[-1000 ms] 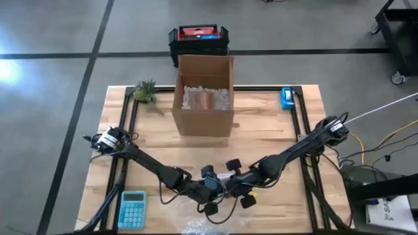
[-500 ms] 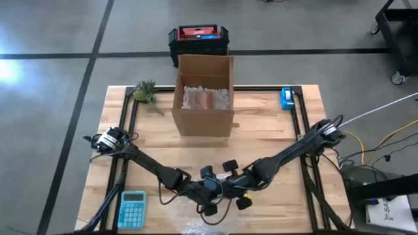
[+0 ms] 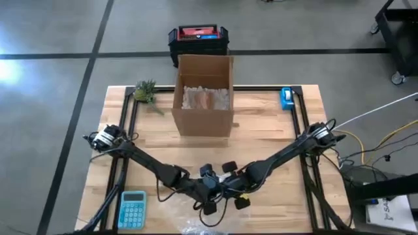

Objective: Wrap mug
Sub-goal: Wrap the yellow mug with bubble wrap

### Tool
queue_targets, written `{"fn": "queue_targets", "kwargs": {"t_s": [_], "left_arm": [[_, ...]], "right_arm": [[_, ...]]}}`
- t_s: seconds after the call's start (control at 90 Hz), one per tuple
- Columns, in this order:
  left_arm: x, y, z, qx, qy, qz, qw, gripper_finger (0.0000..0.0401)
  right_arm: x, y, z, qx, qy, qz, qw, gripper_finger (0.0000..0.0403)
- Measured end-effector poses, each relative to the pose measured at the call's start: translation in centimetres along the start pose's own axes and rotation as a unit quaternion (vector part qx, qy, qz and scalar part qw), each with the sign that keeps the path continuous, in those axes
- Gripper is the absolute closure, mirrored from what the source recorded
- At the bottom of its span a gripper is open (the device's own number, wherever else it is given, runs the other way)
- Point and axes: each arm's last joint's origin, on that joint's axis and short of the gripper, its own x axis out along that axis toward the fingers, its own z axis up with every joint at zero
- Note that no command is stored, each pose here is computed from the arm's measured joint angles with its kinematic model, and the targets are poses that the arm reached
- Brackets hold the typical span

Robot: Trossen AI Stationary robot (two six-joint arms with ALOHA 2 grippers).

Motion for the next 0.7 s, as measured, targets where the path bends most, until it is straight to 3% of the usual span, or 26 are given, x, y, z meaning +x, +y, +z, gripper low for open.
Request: {"fn": "queue_targets", "kwargs": {"t_s": [0.4,0.7], "left_arm": [[-0.1,0.1,-0.1,0.003,0.011,0.009,1.000,0.0399],[-0.1,0.2,-0.3,0.005,0.015,0.011,1.000,0.0400]], "right_arm": [[-4.9,-0.2,2.0,-0.016,-0.013,-0.004,1.000,0.0384],[-4.5,0.3,2.3,-0.017,-0.046,0.006,0.999,0.0384]]}}
